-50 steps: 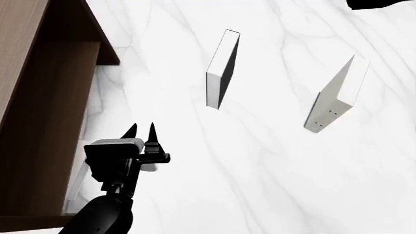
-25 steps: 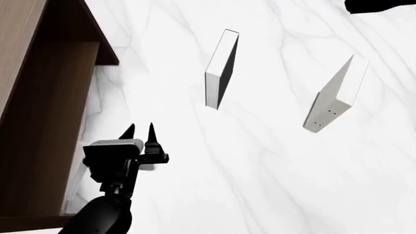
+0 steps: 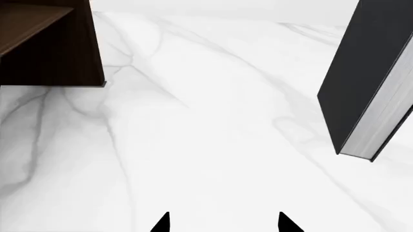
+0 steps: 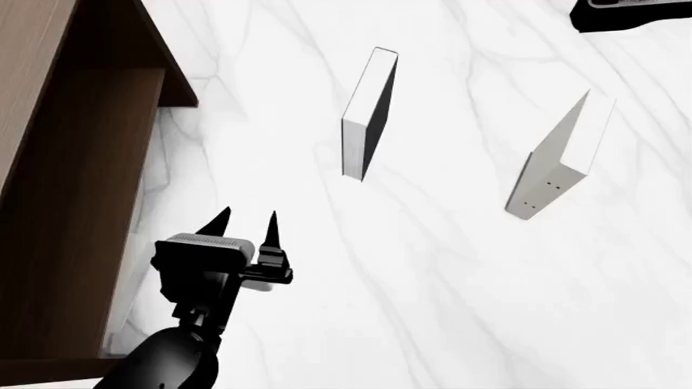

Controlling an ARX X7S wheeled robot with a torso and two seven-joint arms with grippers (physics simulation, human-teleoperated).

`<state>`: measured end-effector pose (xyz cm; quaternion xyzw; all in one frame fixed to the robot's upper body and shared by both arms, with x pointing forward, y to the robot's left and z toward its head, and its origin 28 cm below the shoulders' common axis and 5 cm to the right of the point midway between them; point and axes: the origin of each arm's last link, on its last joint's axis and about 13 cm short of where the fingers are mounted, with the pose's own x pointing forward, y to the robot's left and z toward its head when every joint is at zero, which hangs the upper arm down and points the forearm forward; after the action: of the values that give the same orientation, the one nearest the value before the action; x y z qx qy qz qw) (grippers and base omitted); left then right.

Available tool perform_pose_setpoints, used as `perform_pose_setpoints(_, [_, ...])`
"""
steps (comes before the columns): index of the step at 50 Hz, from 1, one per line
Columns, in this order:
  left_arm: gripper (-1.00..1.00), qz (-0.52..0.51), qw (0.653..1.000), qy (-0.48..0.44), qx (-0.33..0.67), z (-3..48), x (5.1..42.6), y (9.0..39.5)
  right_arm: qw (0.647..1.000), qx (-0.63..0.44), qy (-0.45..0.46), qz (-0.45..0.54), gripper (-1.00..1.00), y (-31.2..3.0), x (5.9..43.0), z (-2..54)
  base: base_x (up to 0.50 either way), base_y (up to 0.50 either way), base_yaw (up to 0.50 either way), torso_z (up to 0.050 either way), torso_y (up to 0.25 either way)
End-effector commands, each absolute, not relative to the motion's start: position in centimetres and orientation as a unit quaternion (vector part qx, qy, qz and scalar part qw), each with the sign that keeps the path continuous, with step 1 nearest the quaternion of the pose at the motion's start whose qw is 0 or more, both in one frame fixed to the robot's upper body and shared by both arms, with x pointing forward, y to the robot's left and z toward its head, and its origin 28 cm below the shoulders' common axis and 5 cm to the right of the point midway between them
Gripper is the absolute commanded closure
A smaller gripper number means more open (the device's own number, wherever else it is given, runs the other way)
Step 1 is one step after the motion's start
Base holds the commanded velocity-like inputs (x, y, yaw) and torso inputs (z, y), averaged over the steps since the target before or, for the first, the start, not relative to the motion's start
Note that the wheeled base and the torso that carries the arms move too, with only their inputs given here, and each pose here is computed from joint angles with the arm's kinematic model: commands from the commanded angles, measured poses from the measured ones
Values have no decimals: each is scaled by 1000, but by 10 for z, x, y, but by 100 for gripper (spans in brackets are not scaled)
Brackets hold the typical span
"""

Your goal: Pick up the book on the right and place it under the cabinet shelf.

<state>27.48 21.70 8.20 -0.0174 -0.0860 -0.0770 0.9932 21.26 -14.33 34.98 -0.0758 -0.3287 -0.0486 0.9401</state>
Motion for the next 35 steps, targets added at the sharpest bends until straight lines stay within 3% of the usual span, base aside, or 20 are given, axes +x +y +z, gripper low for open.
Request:
perform_pose_setpoints(1, [-100, -87, 991, -99, -34, 107, 285, 225, 942, -74, -325, -47, -100, -143, 214, 347, 0, 0, 0, 0, 0])
perform_pose_setpoints(35, [-100, -153, 965, -208, -41, 157, 263, 199, 940, -76, -329, -44, -100, -142, 211, 352, 0, 0, 0, 1, 4])
